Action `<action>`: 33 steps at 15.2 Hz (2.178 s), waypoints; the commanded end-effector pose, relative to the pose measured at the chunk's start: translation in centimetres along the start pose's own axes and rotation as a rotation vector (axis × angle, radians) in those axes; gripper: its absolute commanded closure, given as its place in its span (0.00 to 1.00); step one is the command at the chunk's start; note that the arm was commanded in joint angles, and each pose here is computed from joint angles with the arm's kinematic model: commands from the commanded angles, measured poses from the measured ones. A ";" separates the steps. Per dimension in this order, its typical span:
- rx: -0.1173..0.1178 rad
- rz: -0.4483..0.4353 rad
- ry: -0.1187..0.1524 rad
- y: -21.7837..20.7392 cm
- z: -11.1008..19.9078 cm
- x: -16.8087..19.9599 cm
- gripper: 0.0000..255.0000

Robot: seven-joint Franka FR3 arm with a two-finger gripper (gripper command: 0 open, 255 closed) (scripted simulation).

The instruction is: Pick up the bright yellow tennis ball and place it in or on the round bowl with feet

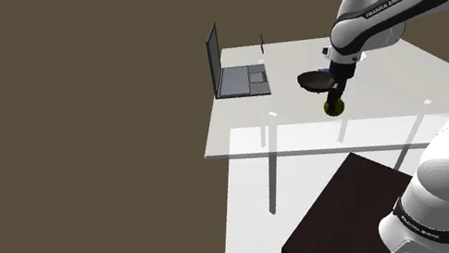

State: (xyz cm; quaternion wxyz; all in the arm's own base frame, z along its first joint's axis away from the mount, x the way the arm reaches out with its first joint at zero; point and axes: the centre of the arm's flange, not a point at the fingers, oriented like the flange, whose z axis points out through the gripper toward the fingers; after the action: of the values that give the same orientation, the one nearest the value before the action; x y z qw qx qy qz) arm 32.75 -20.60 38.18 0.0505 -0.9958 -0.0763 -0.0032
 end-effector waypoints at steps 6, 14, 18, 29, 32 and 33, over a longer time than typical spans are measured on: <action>0.000 0.000 0.000 -0.3 -3.7 0.2 1.00; 0.000 0.000 0.000 -0.7 -7.9 0.2 1.00; 0.000 0.000 0.000 -0.9 -9.9 0.2 1.00; 0.000 0.000 0.000 11.9 -11.4 6.9 1.00; 0.000 0.000 0.000 15.4 -11.9 8.7 1.00; 0.000 0.000 0.000 16.5 -12.0 9.3 1.00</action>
State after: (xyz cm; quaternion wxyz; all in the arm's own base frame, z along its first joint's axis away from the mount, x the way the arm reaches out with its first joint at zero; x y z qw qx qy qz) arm 43.69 -35.83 48.62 0.0506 -0.9959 -0.0752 -0.0028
